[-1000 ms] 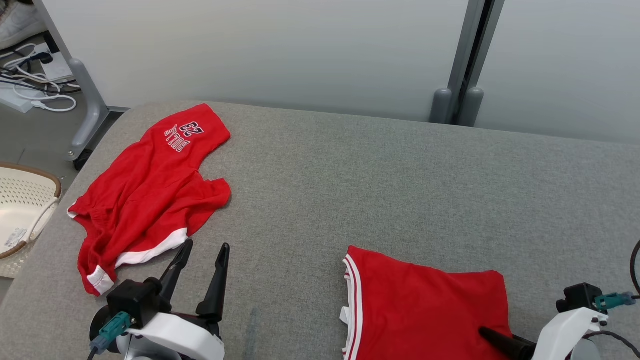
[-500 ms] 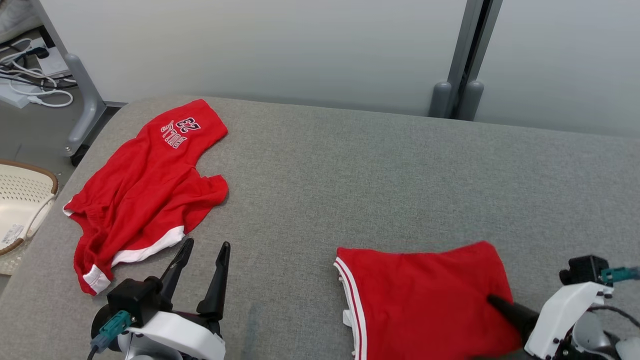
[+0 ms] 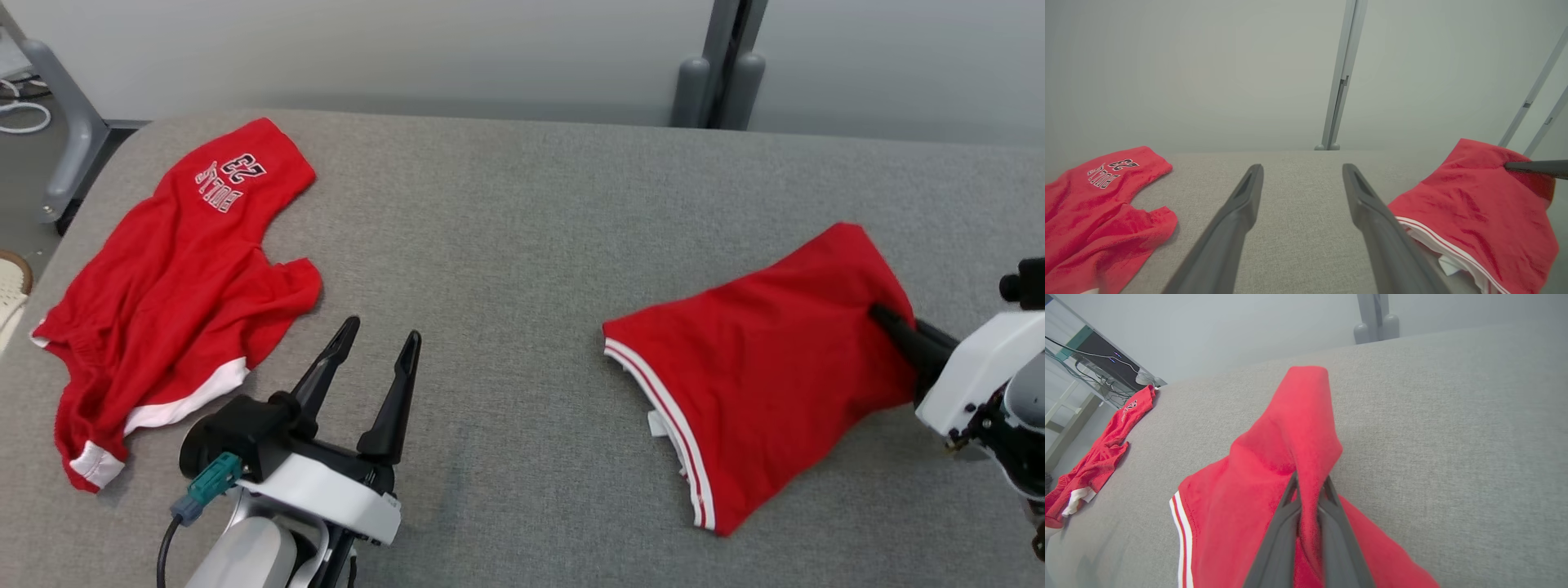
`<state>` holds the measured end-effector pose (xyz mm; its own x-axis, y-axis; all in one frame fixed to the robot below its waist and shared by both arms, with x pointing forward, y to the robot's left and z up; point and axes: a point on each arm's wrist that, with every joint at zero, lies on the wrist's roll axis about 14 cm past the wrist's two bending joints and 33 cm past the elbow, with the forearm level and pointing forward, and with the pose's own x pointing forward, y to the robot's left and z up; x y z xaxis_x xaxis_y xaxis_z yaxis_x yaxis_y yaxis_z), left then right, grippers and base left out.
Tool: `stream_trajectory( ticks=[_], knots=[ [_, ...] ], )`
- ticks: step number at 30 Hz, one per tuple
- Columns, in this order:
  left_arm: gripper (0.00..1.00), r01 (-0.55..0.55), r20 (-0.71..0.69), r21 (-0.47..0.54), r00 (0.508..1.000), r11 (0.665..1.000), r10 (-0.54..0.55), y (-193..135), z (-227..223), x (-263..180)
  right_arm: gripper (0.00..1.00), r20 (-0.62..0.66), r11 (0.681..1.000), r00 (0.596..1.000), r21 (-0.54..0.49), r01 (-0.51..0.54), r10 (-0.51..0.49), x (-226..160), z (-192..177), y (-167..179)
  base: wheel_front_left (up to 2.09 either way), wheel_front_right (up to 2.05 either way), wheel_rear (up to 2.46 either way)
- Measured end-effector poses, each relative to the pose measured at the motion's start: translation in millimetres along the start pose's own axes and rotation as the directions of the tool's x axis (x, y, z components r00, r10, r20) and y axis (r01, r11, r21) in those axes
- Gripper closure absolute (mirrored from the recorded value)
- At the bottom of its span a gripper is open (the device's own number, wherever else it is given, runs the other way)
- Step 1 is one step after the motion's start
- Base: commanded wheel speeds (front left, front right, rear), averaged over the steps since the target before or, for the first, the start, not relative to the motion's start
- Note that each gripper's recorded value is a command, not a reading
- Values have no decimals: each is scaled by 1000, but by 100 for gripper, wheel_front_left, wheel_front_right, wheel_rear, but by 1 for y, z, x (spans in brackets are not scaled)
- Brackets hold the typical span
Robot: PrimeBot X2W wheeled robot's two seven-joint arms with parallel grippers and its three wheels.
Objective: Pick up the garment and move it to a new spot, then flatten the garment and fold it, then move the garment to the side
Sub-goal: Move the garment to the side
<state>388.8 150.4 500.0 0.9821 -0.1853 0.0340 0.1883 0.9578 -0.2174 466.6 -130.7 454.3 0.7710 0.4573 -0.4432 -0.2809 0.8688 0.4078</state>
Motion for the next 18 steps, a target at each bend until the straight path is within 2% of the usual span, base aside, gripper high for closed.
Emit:
stream_trajectory(
  ticks=[7, 12, 18],
  knots=[
    [0, 114, -6, -5, 993, 993, -114, -25, -8, 40, 100, 57, 997, 996, 18, 70, -71, 18, 28, -35, 0, 0, 0],
    [0, 196, -29, 4, 980, 981, -196, -40, -24, 71, 100, 123, 987, 979, 15, 159, -160, 28, 54, -76, 0, 0, 0],
    [0, 260, -86, -21, 962, 965, -261, -50, -58, 95, 100, 170, 961, 946, 42, 274, -277, 34, 65, -130, 0, 0, 0]
  ],
)
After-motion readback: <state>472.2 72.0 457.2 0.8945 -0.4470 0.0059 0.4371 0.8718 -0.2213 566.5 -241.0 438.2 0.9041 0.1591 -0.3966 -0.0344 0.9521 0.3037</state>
